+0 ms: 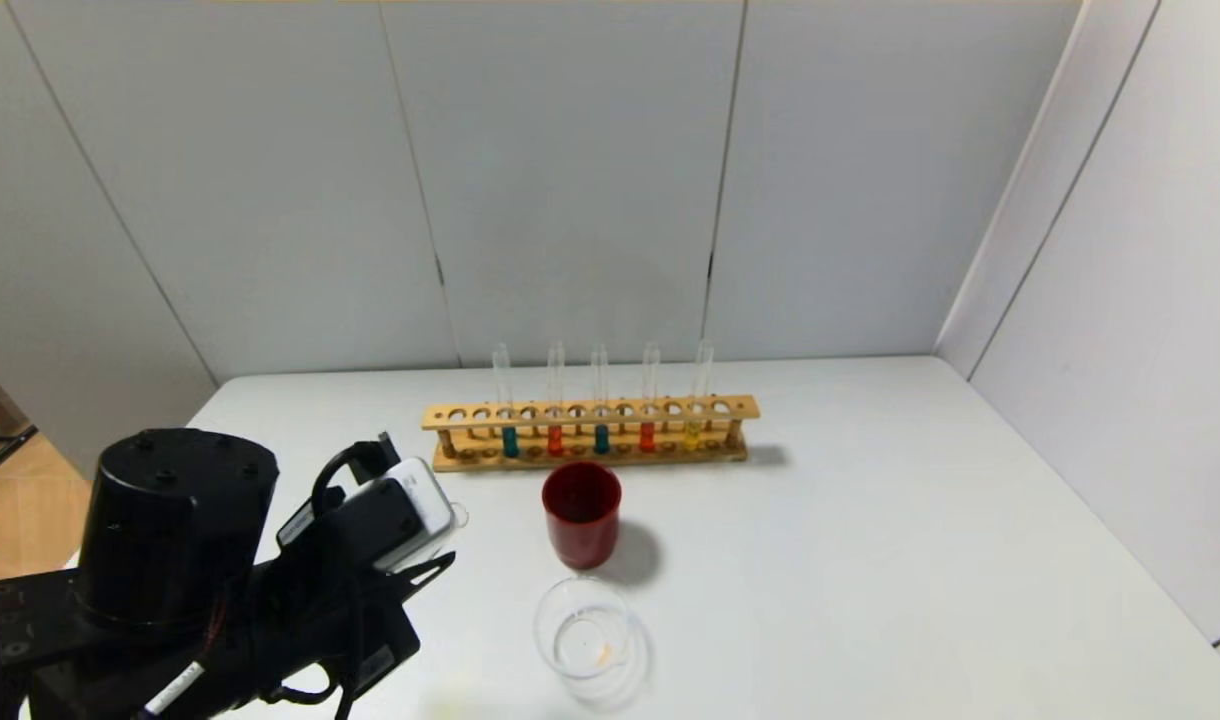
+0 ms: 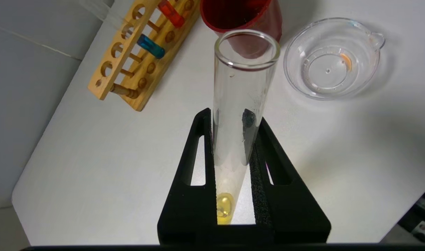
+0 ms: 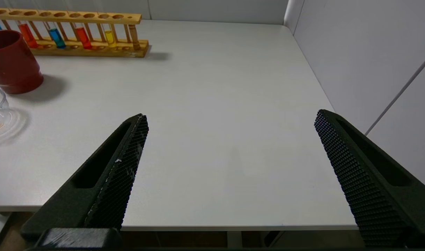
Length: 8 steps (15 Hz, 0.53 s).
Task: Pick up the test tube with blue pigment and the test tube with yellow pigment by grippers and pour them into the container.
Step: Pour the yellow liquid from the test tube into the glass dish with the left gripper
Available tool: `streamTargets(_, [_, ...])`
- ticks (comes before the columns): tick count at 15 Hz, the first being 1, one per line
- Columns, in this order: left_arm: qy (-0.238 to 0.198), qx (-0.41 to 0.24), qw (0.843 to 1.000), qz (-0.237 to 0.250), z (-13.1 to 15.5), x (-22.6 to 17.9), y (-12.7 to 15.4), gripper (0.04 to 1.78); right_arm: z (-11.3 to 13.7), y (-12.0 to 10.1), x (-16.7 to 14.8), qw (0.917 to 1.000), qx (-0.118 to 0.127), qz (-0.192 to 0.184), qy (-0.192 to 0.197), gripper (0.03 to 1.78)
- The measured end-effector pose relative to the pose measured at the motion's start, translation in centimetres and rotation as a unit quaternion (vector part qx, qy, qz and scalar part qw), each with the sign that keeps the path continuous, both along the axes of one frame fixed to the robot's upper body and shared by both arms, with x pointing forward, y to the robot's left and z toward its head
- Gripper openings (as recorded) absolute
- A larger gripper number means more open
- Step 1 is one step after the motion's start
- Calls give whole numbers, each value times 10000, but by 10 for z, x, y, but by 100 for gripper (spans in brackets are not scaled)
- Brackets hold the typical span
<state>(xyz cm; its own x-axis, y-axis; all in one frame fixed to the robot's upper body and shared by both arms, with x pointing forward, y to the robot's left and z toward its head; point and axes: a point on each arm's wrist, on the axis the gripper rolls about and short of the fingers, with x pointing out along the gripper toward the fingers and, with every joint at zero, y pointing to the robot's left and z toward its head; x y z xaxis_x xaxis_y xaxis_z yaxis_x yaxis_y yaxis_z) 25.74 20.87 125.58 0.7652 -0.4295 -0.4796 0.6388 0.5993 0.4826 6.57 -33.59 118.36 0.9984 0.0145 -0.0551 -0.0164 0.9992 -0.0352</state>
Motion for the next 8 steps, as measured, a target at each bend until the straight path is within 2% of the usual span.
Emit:
streamTargets(2, [-163,230,9996,-81,-3,8,-7,33,0,0,0,10000,0,0,0,174])
streamTargets(6, [-502,834,9950,227,-13,14,-25,33,0,0,0,10000,0,0,0,174])
streamTargets(8, [-459,925,9946,128,-19,13,-32,33,0,0,0,10000,0,0,0,174])
